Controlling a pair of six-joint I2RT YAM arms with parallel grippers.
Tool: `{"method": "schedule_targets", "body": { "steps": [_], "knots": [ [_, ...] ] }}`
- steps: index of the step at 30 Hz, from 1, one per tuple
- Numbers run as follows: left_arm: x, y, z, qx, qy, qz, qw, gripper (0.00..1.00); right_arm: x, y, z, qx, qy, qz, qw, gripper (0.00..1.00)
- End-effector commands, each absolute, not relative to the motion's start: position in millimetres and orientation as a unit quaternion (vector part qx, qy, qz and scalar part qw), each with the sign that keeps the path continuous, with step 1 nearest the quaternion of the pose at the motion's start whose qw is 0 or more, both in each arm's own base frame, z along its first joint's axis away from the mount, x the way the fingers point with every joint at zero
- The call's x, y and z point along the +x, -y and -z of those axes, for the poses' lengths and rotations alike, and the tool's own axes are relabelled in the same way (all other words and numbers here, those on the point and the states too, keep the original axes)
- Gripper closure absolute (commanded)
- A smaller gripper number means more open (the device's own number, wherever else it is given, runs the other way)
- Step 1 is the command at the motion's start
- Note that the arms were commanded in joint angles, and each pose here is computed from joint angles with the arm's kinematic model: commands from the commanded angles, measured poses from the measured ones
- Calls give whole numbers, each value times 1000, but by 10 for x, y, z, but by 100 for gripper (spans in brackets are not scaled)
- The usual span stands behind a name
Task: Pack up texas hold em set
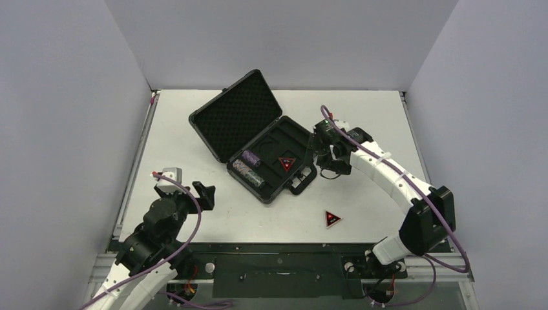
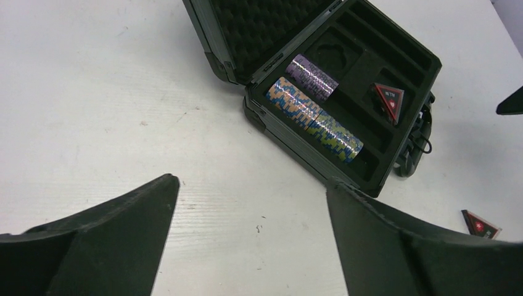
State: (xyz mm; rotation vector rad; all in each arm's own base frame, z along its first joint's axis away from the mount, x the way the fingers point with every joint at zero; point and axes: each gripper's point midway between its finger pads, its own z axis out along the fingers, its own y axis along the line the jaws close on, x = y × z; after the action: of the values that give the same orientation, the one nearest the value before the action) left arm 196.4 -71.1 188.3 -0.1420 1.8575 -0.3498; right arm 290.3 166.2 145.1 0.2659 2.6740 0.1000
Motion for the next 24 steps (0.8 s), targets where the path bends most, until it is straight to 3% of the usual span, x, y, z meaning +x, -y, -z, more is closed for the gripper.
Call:
{"method": "schedule_targets", "body": {
  "steps": [1, 10, 24],
  "knots": [
    [1988, 788, -2034, -45, -776, 172, 605, 4, 2862, -1482, -1592, 113, -953, -38, 280, 0],
    [1981, 868, -2063, -19, -770, 185, 610, 4, 2513, -1236, -1428, 156, -951, -22, 267, 1],
    [1988, 877, -1947, -38, -796, 176, 578, 4, 1743, -1181, -695, 316, -931, -62, 174, 1]
  ]
}}
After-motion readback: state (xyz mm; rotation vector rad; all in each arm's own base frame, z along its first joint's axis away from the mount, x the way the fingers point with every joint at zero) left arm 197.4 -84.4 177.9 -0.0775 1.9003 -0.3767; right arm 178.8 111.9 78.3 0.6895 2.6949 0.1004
